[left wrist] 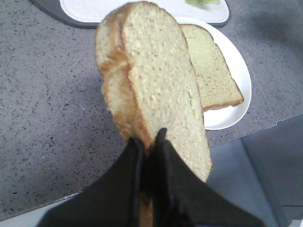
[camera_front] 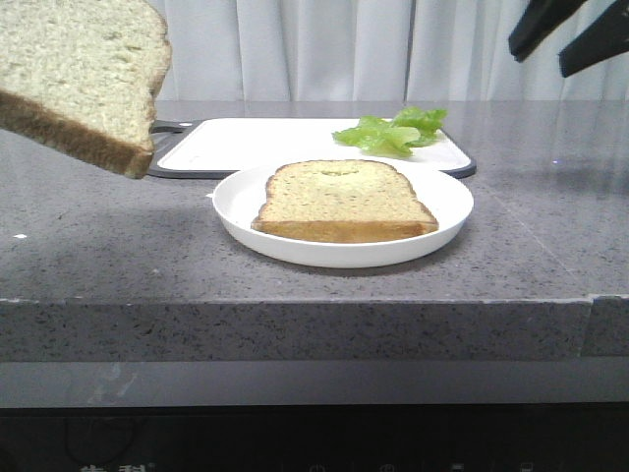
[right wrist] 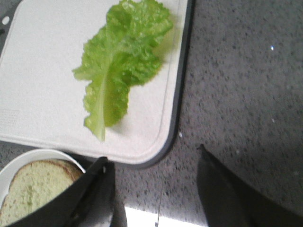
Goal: Left arm grabs bread, right arm adds lettuce
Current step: 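Move the right gripper to the lettuce leaf on the cutting board and grasp it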
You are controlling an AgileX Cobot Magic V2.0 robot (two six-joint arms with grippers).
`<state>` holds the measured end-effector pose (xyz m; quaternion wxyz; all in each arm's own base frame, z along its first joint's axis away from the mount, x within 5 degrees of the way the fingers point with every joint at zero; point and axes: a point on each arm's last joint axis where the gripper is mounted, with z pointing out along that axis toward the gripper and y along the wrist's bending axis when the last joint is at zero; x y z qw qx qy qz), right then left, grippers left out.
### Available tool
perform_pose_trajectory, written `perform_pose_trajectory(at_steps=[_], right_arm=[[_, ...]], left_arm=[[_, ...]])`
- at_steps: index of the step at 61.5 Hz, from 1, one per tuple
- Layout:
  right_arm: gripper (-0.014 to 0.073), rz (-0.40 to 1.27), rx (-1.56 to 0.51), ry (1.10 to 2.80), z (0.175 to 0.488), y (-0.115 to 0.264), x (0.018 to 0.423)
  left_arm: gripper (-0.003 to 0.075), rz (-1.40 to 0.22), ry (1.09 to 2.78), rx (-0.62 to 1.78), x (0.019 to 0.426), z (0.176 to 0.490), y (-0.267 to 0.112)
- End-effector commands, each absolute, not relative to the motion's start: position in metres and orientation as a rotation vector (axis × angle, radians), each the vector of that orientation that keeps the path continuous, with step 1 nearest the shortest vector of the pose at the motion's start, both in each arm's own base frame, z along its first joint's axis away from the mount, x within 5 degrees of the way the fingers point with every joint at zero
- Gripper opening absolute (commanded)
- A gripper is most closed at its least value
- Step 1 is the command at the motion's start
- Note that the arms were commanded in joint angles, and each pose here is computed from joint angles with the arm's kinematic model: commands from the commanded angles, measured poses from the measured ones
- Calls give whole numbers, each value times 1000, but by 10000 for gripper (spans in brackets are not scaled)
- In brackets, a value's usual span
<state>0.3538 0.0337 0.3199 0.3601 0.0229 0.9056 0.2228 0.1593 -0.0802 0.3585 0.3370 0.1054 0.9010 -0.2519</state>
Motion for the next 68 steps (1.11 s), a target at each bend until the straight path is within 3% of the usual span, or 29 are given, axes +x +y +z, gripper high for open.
perform_pose_trajectory(at_steps=[1,29,37,44,60,68], right_arm=[[418,627,44,2215,344,35,369],[419,768,115,2208,312,44,448],[470,793,114,2206,303,48,465],[519,832,98,2214,300,52,473],[518,893,38,2228,290,74,485],[478,892,7,2231,286,83,486]], left_arm=[[-20,-701,2252,238,159,374,-81],[-20,-701,2252,238,159,374,-81],[-20,-701,2252,238,159,374,-81],[-20,-701,2252,238,159,374,-81],[-20,-701,2252,238,159,374,-81],[-20,-701,2252,238,159,374,-81]])
